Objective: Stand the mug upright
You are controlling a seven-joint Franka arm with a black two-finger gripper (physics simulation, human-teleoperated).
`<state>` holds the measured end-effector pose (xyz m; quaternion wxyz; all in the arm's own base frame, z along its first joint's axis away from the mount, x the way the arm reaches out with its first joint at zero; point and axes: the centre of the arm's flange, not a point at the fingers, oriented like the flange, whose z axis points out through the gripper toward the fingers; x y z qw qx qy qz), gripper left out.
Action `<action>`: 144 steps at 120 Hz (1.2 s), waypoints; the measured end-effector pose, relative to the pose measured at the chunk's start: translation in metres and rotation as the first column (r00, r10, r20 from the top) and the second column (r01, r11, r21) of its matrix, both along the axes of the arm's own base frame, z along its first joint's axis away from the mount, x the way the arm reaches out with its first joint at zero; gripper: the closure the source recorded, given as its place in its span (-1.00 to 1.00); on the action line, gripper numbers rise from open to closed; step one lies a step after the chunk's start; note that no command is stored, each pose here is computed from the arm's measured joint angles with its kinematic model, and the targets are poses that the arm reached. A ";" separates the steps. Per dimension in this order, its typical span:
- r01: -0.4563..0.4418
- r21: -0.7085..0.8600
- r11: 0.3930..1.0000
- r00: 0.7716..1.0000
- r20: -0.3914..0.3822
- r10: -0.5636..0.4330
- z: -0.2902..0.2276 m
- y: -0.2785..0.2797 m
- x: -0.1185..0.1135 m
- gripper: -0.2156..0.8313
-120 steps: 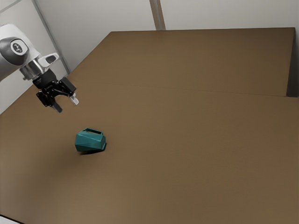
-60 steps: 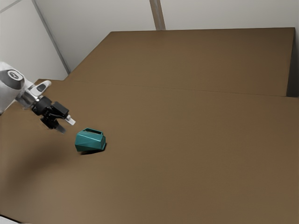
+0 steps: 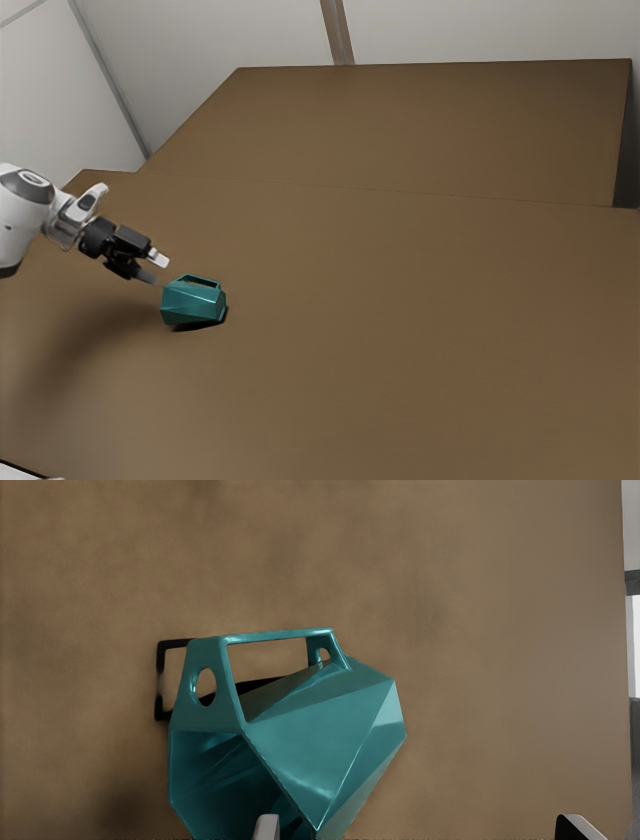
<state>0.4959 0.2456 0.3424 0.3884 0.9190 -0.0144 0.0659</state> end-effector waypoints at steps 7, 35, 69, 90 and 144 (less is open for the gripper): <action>0.000 -0.006 1.000 1.000 0.005 0.000 -0.004 0.006 -0.002 -0.59; 0.024 -0.050 0.998 1.000 0.010 -0.023 -0.033 0.009 0.001 -0.59; 0.022 -0.129 0.991 0.999 0.035 -0.018 -0.053 -0.001 0.007 -0.58; 0.025 -0.156 0.987 0.999 0.045 -0.018 -0.058 -0.004 0.006 -0.24; 0.038 -0.202 0.979 0.999 0.041 -0.031 -0.070 -0.001 -0.004 0.61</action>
